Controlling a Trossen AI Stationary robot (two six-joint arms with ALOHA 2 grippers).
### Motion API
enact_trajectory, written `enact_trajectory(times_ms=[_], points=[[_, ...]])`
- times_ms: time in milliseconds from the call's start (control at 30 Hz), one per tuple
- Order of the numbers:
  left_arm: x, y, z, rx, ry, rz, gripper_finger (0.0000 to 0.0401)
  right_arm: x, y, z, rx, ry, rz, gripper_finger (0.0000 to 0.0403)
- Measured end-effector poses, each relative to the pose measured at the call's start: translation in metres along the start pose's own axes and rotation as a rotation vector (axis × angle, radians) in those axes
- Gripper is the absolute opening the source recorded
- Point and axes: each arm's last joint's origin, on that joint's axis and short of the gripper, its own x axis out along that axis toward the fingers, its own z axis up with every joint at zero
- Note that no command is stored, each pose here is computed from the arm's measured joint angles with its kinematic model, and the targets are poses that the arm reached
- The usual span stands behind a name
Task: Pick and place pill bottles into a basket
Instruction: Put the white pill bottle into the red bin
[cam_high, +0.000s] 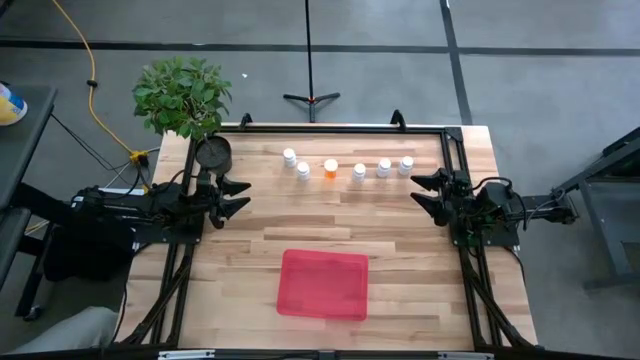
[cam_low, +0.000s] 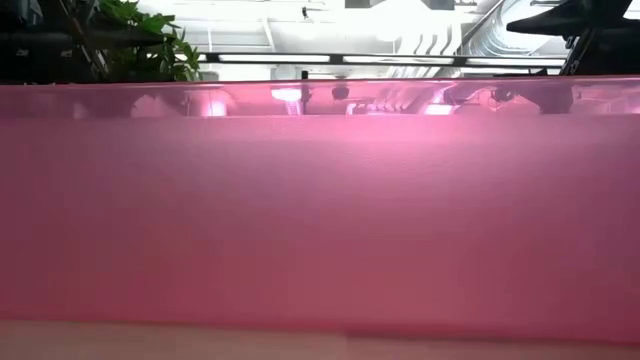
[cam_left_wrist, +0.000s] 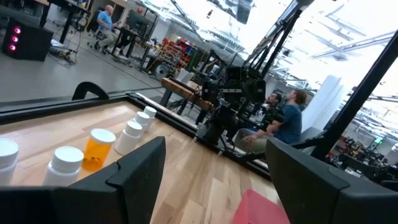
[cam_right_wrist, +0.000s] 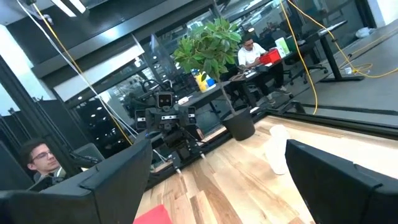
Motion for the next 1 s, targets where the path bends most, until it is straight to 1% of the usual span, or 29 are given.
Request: enact_trajectory(times_ms=[133,233,367,567,700,833,1000], points=[[0.0000,0.0003,-0.0006,-0.013,0.006,0.003,0.0310,0.0000,-0.0002,0.0001,0.079,-0.004,-0.007,0.0358],[0.0000,0.0007,-0.0013,-0.030,0.013,0.008,0.0310,-0.0001,-0.0023,0.0001,0.043,-0.025,-0.066,0.0358],[0.0000,0.0012,-0.0016,-0.040,0.012,0.021,0.0310,-0.0001,-0.0030,0.0002,0.033,-0.034,-0.090,0.0358],[0.0000,0.0013,-0.0016,-0.041,0.011,0.023,0.0310,0.0000,-0.0020,-0.0006,0.047,-0.013,-0.053,0.0358],[0.0000,0.0013,-0.0016,-0.041,0.011,0.023,0.0310,0.0000,-0.0017,-0.0008,0.035,-0.007,-0.043,0.0358],[0.0000,0.0013,-0.0017,-0.034,0.011,0.024,0.0310,0.0000,-0.0014,-0.0009,0.087,-0.002,-0.032,0.0358],[-0.0001,0.0021,-0.0013,-0.033,-0.002,0.050,0.0310,0.0000,-0.0006,-0.0017,0.097,0.019,-0.002,0.0358]])
